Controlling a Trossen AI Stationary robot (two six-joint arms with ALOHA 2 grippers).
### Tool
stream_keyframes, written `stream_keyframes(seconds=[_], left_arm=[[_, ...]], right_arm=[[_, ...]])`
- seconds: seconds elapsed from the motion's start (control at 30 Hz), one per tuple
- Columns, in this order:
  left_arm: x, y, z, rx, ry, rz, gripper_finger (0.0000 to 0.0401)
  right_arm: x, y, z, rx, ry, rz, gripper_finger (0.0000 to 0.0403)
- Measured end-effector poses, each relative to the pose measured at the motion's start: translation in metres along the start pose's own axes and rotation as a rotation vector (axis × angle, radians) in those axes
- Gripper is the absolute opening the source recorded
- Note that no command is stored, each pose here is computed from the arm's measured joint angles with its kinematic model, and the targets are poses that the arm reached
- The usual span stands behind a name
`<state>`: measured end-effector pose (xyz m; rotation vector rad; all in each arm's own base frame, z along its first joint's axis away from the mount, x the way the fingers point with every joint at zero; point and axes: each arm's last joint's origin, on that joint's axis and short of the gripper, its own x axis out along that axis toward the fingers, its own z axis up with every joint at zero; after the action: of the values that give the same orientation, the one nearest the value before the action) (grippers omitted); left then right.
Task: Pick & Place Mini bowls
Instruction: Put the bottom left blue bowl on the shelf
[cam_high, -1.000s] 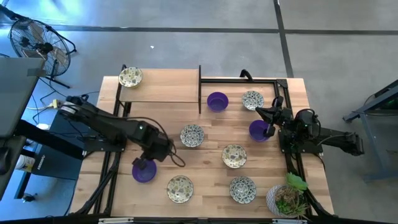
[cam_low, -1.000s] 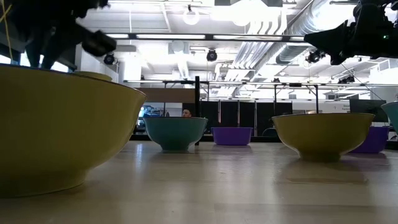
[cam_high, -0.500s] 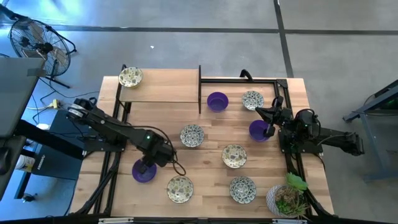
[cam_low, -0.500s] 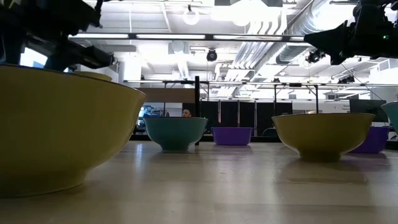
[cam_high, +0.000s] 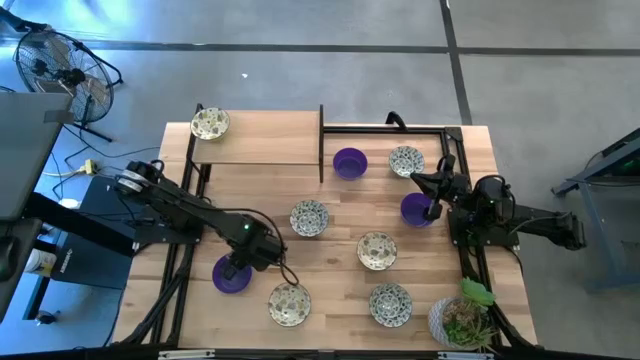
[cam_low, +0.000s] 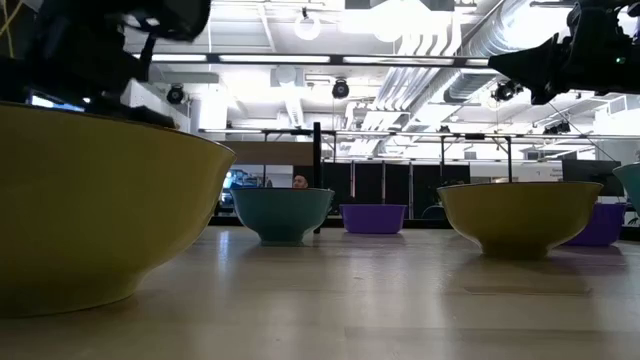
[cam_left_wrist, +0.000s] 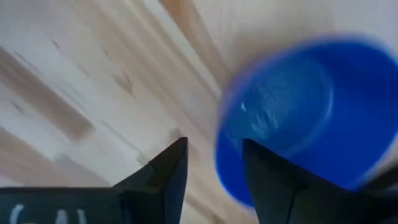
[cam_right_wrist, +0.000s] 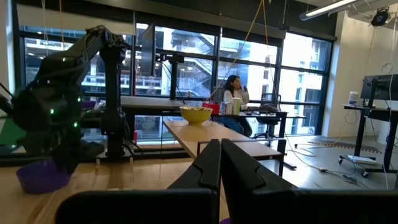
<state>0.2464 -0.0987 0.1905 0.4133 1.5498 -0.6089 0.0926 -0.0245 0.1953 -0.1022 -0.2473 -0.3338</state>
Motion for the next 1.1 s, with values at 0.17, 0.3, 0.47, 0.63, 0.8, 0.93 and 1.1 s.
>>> stream_keyframes(seconds=[0.17, 0.3, 0.47, 0.63, 0.8, 0.93, 1.1], left_arm=[[0.007, 0.001, -0.001, 0.006, -0.003, -0.003, 0.0111], [0.013, 0.0, -0.005, 0.002, 0.027, -0.009, 0.007], [0.015, 0.0, -0.006, 0.002, 0.024, -0.009, 0.0019], [0.013, 0.0, -0.007, -0.028, 0.028, -0.013, 0.0008], [0.007, 0.01, -0.017, -0.187, 0.056, -0.024, 0.0003], [-0.004, 0.018, -0.024, -0.269, -0.003, -0.018, 0.0003], [-0.017, 0.033, -0.03, -0.401, -0.103, 0.038, 0.0002]], right_arm=[[0.001, 0.0, 0.0, -0.001, 0.002, -0.002, 0.0], [0.001, 0.0, 0.0, 0.0, 0.001, 0.0, 0.0], [0.001, 0.0, 0.0, 0.0, -0.001, 0.0, 0.0], [0.001, 0.0, 0.0, 0.0, -0.001, -0.001, 0.0], [0.001, 0.0, 0.0, 0.0, -0.001, -0.003, 0.0], [0.001, 0.0, 0.001, 0.0, -0.006, -0.003, 0.0], [0.001, 0.0, 0.001, 0.002, -0.005, -0.003, 0.0]])
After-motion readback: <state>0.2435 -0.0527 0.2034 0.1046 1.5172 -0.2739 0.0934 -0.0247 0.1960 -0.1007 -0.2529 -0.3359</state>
